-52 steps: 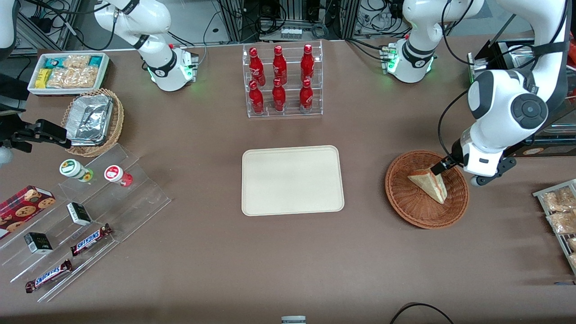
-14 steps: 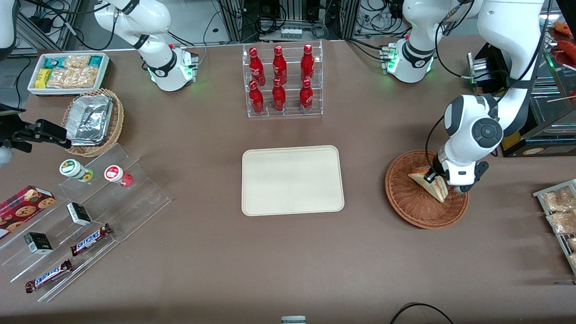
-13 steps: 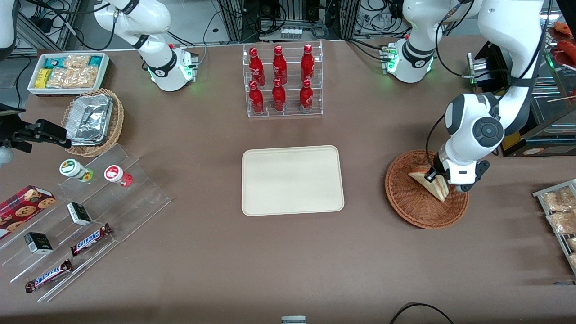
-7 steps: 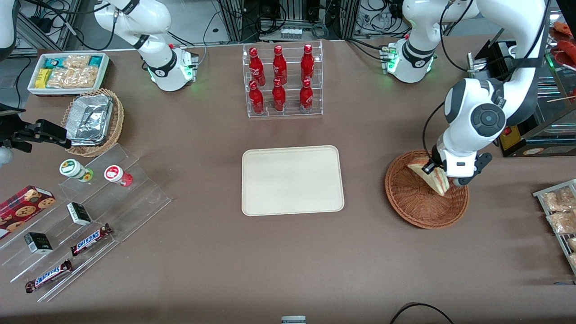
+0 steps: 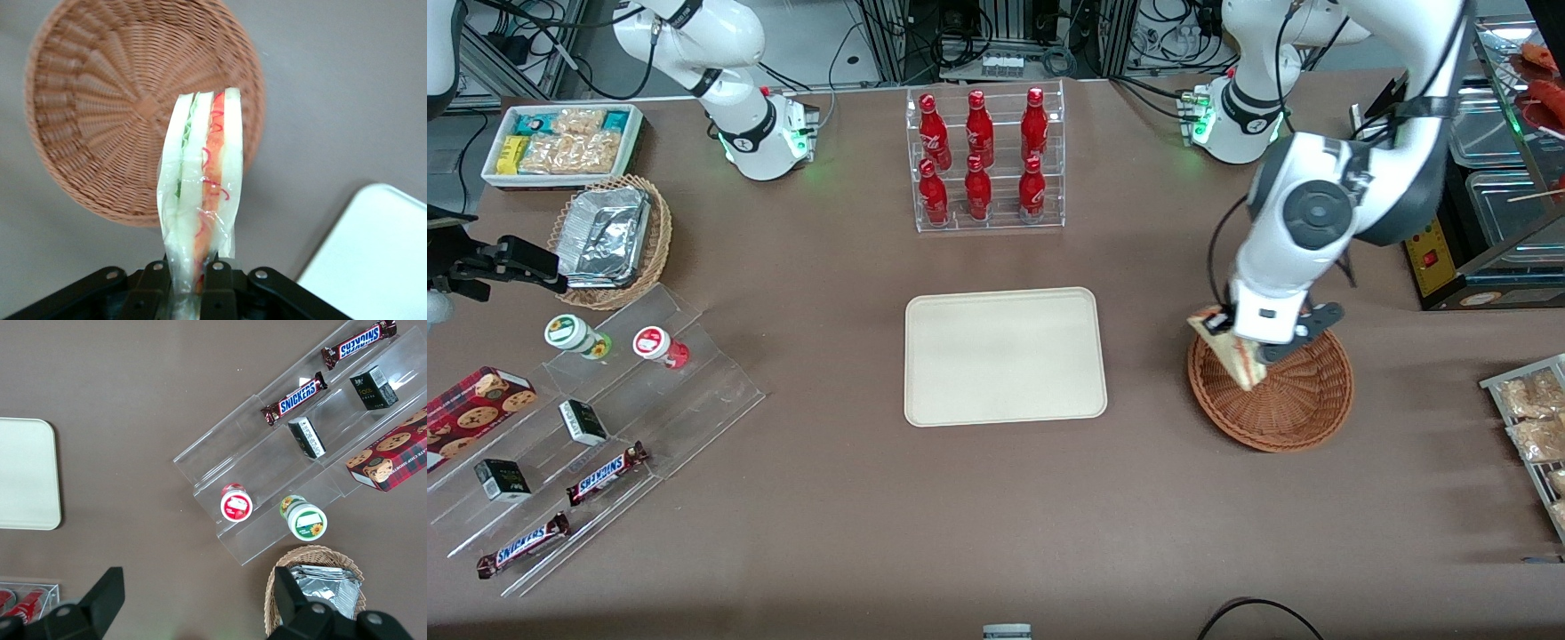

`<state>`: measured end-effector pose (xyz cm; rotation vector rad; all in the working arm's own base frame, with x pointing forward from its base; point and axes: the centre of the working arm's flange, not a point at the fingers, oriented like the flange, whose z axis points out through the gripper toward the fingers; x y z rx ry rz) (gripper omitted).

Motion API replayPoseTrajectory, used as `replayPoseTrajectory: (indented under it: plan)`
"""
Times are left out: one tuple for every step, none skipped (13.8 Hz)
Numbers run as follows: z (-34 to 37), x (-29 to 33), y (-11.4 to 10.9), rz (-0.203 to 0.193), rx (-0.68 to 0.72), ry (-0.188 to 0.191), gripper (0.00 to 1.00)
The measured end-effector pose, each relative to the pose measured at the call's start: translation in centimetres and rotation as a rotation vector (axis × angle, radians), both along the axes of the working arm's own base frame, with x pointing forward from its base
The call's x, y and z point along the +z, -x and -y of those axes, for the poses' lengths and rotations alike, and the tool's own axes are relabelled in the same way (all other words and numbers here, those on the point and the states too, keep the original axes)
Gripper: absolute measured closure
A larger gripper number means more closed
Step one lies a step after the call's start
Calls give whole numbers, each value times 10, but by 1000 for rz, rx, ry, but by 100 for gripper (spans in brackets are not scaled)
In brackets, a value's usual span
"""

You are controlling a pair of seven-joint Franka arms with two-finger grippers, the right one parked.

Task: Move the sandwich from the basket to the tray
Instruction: 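Lift the sandwich and carry it over the cream tray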

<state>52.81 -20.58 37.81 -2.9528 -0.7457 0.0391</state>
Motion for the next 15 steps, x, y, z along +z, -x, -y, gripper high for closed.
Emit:
replayPoseTrajectory:
  plan:
    - [20,0,2,3,-34,4,85]
    - [41,-1,3,5,-67,10,85]
    - [62,-3,5,4,-99,17,85]
    - [83,-6,7,3,-130,24,85]
    - [103,-9,10,1,-160,30,85]
    - [123,-13,13,-1,-193,35,85]
    - [141,-17,16,-6,-227,38,85]
    - [158,-21,20,-12,-258,40,85]
    - [173,-26,23,-18,-283,42,85]
    - [187,-32,26,-23,-305,43,85]
    - [200,-39,29,-29,-324,45,85]
    - [212,-46,32,-36,-344,46,85]
    - [225,-55,35,-43,-362,47,85]
    - [237,-64,38,-52,-380,48,85]
    - [248,-73,41,-60,-395,48,85]
